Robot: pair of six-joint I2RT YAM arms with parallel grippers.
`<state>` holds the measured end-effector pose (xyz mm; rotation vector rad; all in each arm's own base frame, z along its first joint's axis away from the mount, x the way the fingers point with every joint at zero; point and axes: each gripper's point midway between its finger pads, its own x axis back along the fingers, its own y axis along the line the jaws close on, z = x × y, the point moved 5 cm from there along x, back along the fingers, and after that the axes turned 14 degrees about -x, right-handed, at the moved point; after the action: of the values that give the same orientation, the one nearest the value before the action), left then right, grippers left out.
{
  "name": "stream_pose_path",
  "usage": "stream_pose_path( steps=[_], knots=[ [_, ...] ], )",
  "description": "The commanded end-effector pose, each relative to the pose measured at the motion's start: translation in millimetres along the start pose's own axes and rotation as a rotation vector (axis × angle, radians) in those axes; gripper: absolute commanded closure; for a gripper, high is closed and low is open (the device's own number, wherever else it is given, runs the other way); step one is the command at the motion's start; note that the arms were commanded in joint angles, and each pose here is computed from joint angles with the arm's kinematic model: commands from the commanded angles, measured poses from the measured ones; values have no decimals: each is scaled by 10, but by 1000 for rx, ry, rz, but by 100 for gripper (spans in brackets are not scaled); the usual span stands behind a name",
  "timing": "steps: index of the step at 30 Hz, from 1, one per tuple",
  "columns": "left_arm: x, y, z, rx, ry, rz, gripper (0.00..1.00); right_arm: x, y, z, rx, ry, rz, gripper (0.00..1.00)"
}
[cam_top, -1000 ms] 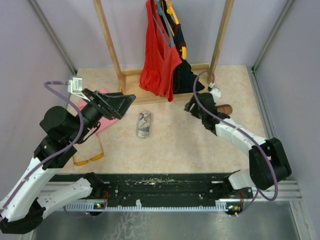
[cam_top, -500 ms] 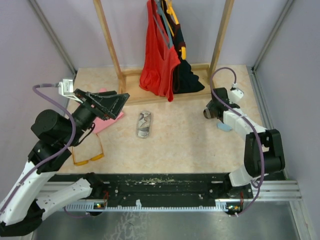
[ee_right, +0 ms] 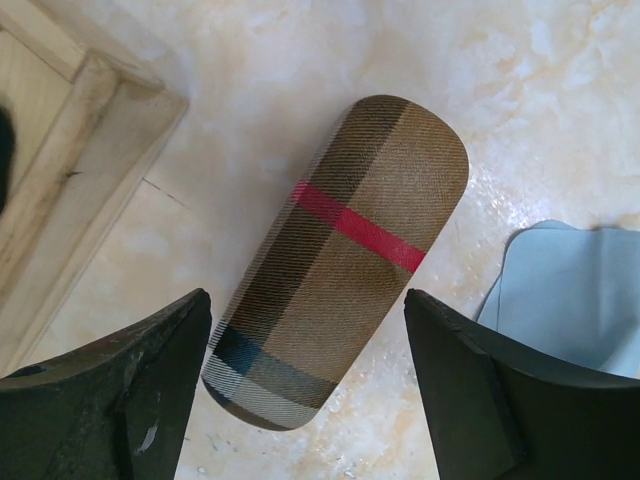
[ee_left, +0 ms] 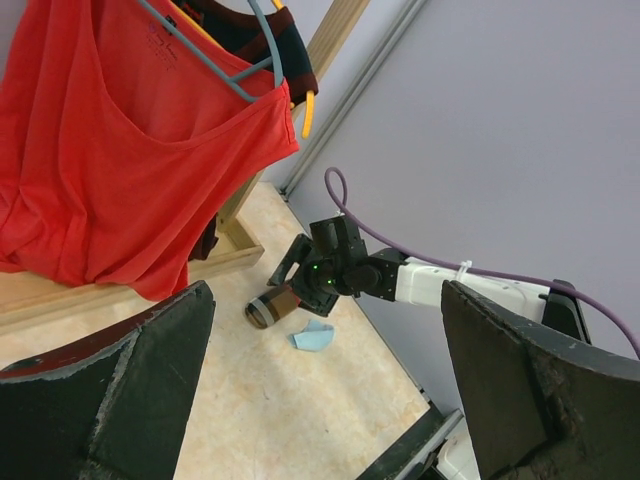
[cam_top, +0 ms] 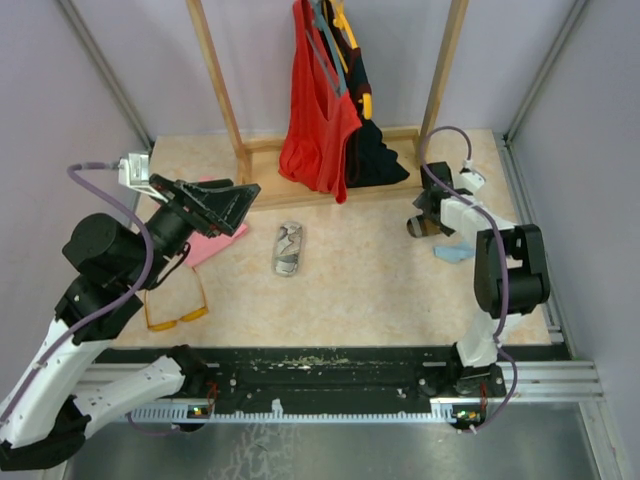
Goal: Organize the sunglasses
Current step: Open the sunglasses case at the center of the board.
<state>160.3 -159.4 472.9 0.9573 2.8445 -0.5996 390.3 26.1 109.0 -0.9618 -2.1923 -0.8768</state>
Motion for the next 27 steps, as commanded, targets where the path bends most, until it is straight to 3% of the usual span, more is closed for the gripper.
stream_pose_path(
  steps=[1,17,22,27],
  knots=[
    [28,-20,-98,-17,-35,9,0,-38,82,-101,-42,-23,24,21],
    [-22,-33,-97,-32,-12,9,0,-301,-70,43,24,27,120,22],
    [-30,7,14,-38,12,-1,0,-292,-68,46,61,37,100,30],
    [-2,86,119,-56,49,-40,0,-155,-48,25,103,65,21,43]
  ],
)
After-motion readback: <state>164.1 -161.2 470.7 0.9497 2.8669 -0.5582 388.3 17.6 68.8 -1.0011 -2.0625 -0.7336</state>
